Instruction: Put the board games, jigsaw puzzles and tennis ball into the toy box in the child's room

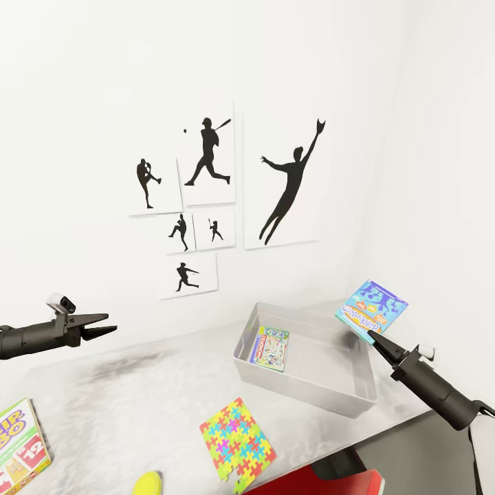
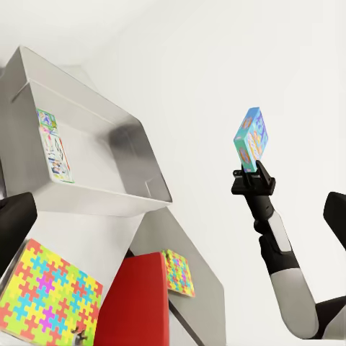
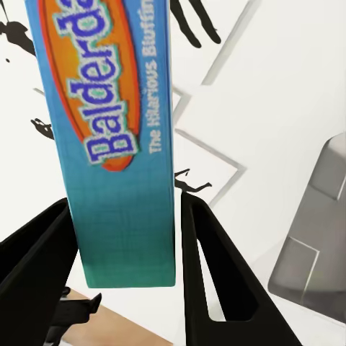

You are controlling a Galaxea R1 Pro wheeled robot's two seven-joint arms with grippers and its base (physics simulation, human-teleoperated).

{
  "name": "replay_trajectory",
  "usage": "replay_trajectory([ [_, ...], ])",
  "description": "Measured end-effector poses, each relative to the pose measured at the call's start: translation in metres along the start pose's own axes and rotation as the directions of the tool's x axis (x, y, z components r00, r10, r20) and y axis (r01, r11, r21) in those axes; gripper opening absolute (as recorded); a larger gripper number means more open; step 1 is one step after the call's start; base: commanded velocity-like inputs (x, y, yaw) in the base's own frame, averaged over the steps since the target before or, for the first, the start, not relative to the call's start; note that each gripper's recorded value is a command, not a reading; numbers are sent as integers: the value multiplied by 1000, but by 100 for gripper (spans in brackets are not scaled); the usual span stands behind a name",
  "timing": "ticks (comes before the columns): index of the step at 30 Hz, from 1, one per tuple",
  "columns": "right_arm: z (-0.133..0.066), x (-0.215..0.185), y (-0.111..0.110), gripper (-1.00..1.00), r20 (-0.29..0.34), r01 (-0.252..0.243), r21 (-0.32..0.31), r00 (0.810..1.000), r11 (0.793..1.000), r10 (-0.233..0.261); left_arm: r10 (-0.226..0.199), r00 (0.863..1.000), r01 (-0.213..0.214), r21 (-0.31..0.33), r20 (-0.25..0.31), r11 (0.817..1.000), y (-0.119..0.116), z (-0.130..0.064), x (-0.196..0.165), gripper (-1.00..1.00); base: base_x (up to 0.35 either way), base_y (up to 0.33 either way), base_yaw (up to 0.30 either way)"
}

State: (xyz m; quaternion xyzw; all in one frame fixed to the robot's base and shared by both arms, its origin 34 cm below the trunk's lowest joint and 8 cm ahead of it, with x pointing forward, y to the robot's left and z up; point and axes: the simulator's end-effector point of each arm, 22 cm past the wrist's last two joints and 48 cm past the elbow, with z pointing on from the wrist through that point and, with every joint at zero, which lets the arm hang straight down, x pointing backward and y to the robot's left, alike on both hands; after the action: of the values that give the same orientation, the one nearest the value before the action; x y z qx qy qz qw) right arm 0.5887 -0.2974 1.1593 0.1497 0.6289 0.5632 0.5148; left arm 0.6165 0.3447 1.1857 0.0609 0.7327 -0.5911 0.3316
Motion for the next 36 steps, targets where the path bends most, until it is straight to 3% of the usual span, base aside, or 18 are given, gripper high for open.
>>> replay_trajectory([
  [36, 0, 0, -5, -100, 1, 2, 21, 1000, 1000, -2, 0, 1000, 0, 0, 0, 1000, 0, 0, 0, 100, 0, -22, 3],
])
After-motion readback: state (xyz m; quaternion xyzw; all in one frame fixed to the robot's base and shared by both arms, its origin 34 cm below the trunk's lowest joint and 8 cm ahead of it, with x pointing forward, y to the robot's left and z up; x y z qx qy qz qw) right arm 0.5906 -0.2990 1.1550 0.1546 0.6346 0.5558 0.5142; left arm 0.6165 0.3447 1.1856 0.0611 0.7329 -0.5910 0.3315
